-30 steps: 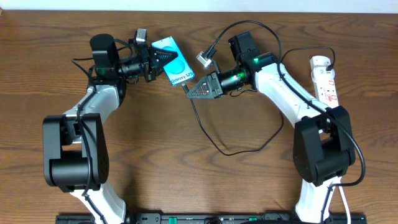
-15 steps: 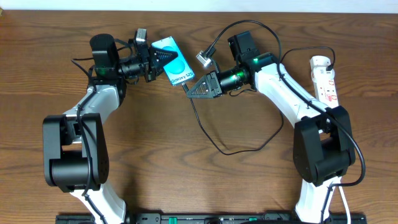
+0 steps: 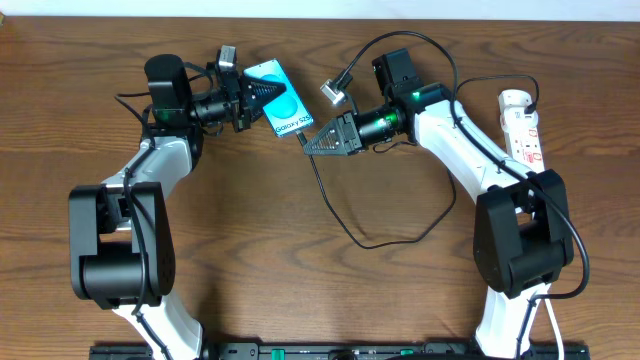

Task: Plug charger to phone and switch on socket
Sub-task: 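Push the USB-C plug upward into the phone's bottom port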

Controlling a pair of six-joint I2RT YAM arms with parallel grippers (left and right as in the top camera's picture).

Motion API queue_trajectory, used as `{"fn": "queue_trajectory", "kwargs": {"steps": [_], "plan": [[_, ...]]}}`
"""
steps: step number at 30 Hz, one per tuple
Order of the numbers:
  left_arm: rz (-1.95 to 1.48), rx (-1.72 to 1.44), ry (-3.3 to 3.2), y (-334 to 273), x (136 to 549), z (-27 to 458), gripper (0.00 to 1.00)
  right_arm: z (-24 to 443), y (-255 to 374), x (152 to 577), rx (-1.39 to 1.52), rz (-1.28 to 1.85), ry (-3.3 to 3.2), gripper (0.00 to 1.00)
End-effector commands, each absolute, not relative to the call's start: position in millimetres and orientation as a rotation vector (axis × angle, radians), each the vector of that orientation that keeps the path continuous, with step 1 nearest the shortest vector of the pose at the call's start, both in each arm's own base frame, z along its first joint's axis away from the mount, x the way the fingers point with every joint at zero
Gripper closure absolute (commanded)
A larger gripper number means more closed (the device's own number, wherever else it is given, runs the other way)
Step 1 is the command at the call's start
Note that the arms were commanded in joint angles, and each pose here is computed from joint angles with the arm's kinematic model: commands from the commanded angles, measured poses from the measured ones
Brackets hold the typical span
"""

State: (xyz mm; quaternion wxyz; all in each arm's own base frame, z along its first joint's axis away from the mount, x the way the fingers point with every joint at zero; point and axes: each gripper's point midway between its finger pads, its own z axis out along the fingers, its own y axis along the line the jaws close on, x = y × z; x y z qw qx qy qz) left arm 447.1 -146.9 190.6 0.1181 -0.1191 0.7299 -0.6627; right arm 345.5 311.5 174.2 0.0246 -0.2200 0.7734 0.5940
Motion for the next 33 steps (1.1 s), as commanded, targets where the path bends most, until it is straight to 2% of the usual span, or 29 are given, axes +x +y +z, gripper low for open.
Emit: {"fn": "queue_trajectory", "kwargs": {"steps": [1,33], "plan": [[-1.934,-0.242,2.115,-150,442,203,0.93,183,312,342,-0.679,1.907,2.363,0.99],[-1.922,-0.218,2.109,-150,442,203,0.93,173,314,338,-0.661,1.852,2.437,0.99]]}}
